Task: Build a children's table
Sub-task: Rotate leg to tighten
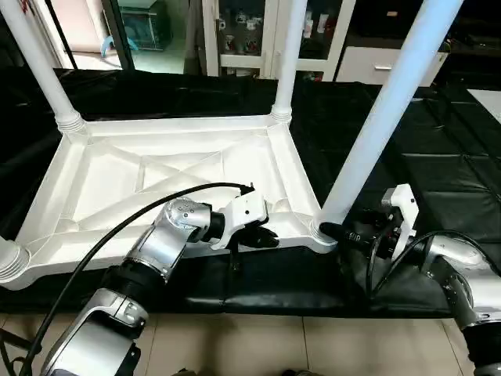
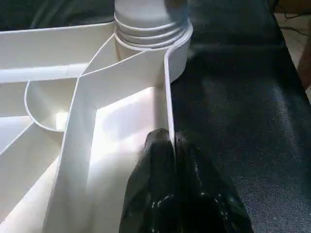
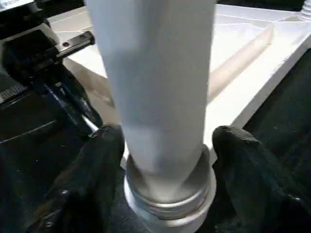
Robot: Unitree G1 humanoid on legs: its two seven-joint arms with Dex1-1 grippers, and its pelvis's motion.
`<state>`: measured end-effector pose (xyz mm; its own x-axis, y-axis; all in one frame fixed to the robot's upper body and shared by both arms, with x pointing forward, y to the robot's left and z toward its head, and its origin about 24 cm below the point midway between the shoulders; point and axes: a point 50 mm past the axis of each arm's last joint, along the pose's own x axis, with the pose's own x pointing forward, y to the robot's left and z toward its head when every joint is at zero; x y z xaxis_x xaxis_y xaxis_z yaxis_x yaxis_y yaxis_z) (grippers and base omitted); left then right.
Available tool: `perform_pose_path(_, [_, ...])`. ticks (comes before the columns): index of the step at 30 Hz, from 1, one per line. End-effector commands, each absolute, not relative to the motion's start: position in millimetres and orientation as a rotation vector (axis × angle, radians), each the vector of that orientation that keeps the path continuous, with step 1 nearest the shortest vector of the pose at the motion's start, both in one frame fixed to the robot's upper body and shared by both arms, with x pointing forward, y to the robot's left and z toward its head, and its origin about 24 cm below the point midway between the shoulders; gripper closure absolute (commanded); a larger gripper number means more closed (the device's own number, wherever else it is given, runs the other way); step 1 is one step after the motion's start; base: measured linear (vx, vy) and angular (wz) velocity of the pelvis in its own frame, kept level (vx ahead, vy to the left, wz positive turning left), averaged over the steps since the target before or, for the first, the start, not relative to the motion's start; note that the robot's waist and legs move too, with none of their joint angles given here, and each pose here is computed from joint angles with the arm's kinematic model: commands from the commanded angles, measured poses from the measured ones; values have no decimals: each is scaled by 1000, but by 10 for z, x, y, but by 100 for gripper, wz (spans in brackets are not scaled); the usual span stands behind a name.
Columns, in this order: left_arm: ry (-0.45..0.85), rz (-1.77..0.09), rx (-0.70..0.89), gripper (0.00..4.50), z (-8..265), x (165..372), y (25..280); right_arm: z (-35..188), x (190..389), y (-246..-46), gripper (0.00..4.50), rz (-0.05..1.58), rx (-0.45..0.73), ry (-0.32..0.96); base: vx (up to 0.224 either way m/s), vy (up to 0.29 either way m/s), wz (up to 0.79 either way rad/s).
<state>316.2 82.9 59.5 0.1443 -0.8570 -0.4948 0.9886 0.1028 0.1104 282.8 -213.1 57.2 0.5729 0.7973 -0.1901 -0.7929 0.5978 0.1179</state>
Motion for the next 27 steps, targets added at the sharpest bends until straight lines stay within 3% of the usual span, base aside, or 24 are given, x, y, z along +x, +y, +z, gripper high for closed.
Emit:
perform_pose_path(1, [302,-1435,445,450,639,3134,780,570,2829,-2150,172,936,16,229,0,0,0])
perform_pose_path(2, [303,-1435,445,450,636,3133,782,564,2825,-2152,196,937,17,231,0,0,0])
perform_pose_path(8, [316,-1447,454,450,618,3116,793,528,2810,-2149,242,935,16,246,0,0,0])
perform_pose_path(13, [326,-1411,474,450,608,3155,784,450,2853,-2109,255,823,-20,267,0,0,0])
perform_pose_path(20, [309,-1153,505,450,685,3431,565,284,3000,-1764,259,455,43,293,0,0,0])
perform_pose_path(23, [306,-1081,512,450,717,3497,475,255,3041,-1712,260,330,42,292,0,0,0])
perform_pose_path(24, [293,-995,503,450,761,3561,344,244,3100,-1640,261,177,77,266,0,0,0])
perform_pose_path(27, [279,-973,499,450,779,3571,212,283,3154,-1561,261,69,73,220,0,0,0])
